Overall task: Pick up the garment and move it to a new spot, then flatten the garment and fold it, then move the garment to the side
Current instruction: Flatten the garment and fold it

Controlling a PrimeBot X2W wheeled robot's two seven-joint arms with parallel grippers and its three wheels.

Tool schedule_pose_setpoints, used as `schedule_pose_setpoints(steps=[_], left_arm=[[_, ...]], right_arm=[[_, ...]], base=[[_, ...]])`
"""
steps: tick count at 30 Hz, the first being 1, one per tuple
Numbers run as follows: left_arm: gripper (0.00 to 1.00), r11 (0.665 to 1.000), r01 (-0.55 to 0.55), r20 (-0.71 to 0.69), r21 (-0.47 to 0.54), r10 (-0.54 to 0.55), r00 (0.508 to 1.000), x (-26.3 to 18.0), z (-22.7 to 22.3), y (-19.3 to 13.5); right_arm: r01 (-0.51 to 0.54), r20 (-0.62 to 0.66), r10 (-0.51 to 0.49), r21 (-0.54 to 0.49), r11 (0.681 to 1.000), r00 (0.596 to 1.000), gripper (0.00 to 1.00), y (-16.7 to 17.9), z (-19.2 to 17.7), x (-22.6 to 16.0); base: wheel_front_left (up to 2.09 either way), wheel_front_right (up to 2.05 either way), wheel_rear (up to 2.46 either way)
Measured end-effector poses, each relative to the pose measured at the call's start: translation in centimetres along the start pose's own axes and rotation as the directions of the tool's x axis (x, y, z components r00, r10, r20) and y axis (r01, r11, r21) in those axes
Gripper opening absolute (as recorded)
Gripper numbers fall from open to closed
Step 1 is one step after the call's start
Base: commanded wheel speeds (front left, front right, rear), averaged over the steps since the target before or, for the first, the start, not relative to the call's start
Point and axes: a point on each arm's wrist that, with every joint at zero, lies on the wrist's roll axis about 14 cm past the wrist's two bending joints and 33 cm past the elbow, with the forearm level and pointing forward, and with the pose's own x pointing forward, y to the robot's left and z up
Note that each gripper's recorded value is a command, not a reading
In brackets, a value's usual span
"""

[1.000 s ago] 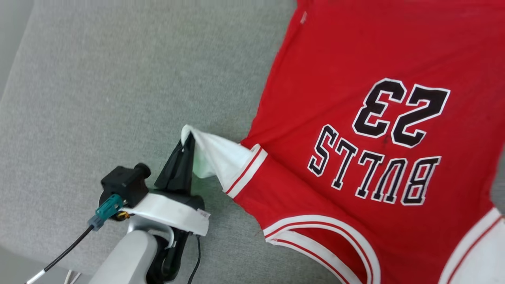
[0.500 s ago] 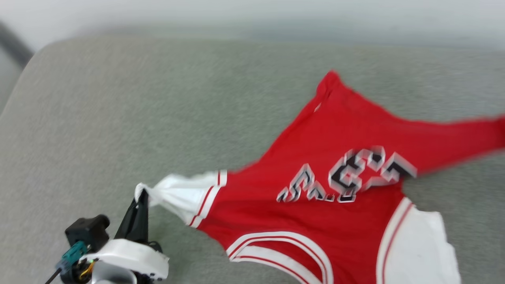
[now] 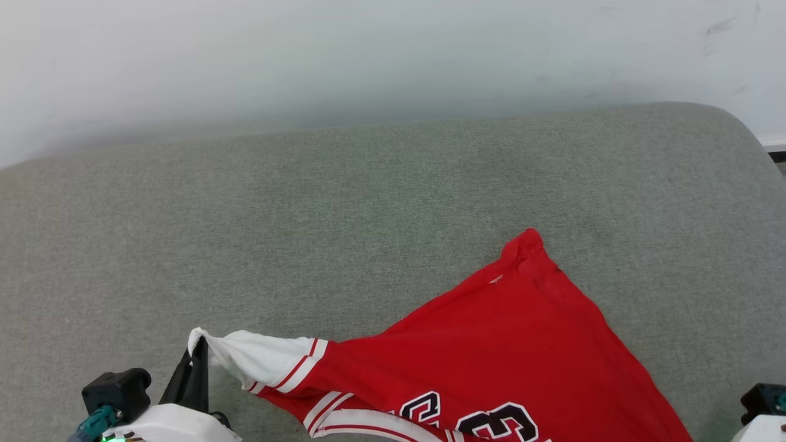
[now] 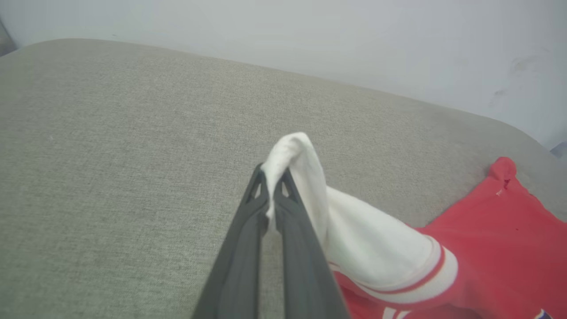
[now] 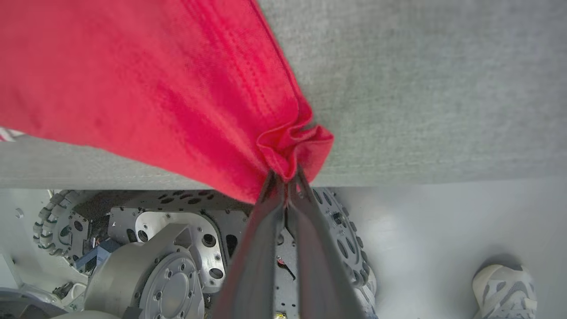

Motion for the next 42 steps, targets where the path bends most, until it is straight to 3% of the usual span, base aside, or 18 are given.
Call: schedule_pose_setpoints(steps=[1, 4, 6, 11, 12, 13, 15, 17, 19, 21, 24, 29, 31, 34, 42], left_arm=[[0.0, 1.0, 0.006, -0.002, 0.003, -0.006, 1.0, 0.1, 0.1, -0.2], [0.0, 1.0, 0.02, -0.013, 0.004, -0.02, 1.0, 0.2, 0.0, -0.5], [0.0, 1.0, 0.024, -0.016, 0.008, -0.024, 1.0, 0.3, 0.1, -0.6], [0.0, 0.999, 0.037, -0.014, 0.011, -0.037, 0.999, 0.9, 0.4, -1.1], [0.0, 0.999, 0.041, -0.015, 0.01, -0.041, 0.999, 1.1, 0.5, -1.2], [0.0, 0.999, 0.048, -0.008, 0.018, -0.048, 0.999, 1.6, 0.8, -1.4], [0.0, 0.998, 0.059, -0.002, 0.024, -0.059, 0.998, 2.2, 1.0, -1.6], [0.0, 0.997, 0.069, 0.004, 0.019, -0.069, 0.998, 2.9, 1.3, -1.9], [0.0, 0.996, 0.083, 0.015, 0.021, -0.083, 0.996, 3.7, 1.6, -2.3], [0.0, 0.996, 0.089, 0.025, 0.023, -0.09, 0.996, 4.5, 1.8, -2.4], [0.0, 0.995, 0.095, 0.032, 0.025, -0.096, 0.995, 5.6, 1.9, -2.5], [0.0, 0.995, 0.094, 0.033, 0.028, -0.095, 0.995, 6.6, 1.4, -2.3], [0.0, 0.996, 0.083, 0.033, 0.023, -0.084, 0.996, 6.9, 1.1, -2.0], [0.0, 0.997, 0.075, 0.028, 0.019, -0.076, 0.997, 7.3, 0.6, -1.7], [0.0, 0.998, 0.061, 0.011, 0.005, -0.061, 0.998, 7.9, -0.7, -1.1]], right_arm=[[0.0, 0.027, 0.0, 0.007, 1.0, 1.0, 1.0, 0.0, 0.4, -0.2], [0.007, 0.121, -0.01, 0.02, 1.0, 0.993, 1.0, -0.1, 2.1, -0.5], [0.013, 0.257, -0.019, 0.021, 1.0, 0.966, 1.0, -0.2, 5.2, -1.2], [-0.023, 0.519, 0.007, 0.025, 0.999, 0.855, 1.0, 1.3, 11.5, -2.2], [-0.032, 0.569, 0.011, 0.026, 0.999, 0.822, 1.0, 1.6, 12.9, -2.6], [-0.039, 0.666, 0.019, 0.014, 0.999, 0.745, 1.0, 2.1, 15.9, -3.5], [-0.055, 0.73, 0.041, -0.005, 0.998, 0.682, 1.0, 3.0, 18.5, -4.0], [-0.068, 0.765, 0.067, -0.03, 0.997, 0.64, 1.0, 4.1, 20.6, -4.1], [-0.082, 0.772, 0.097, -0.058, 0.995, 0.628, 1.0, 5.1, 22.5, -3.7], [-0.088, 0.751, 0.13, -0.096, 0.991, 0.648, 1.0, 6.1, 23.8, -2.9], [-0.087, 0.672, 0.179, -0.169, 0.982, 0.719, 1.0, 7.8, 25.3, -1.0], [-0.097, 0.42, 0.218, -0.291, 0.952, 0.881, 1.0, 10.5, 25.1, 3.1], [-0.111, 0.306, 0.214, -0.32, 0.941, 0.928, 1.0, 11.2, 24.2, 4.7], [-0.129, 0.179, 0.204, -0.361, 0.924, 0.962, 1.0, 12.3, 23.1, 6.5], [-0.17, 0.036, 0.2, -0.391, 0.904, 0.979, 1.0, 13.9, 21.8, 9.7]], base=[[0.0, 0.0, 0.0], [0.0, 0.0, 0.0], [0.0, 0.0, 0.0], [0.0, 0.0, 0.0], [0.0, 0.0, 0.0], [0.0, 0.0, 0.0], [0.0, 0.0, 0.0], [0.0, 0.0, 0.0], [0.0, 0.0, 0.0], [0.0, 0.0, 0.0], [0.0, 0.0, 0.0], [0.0, 0.0, 0.0], [0.0, 0.0, 0.0], [0.0, 0.0, 0.0], [0.0, 0.0, 0.0]])
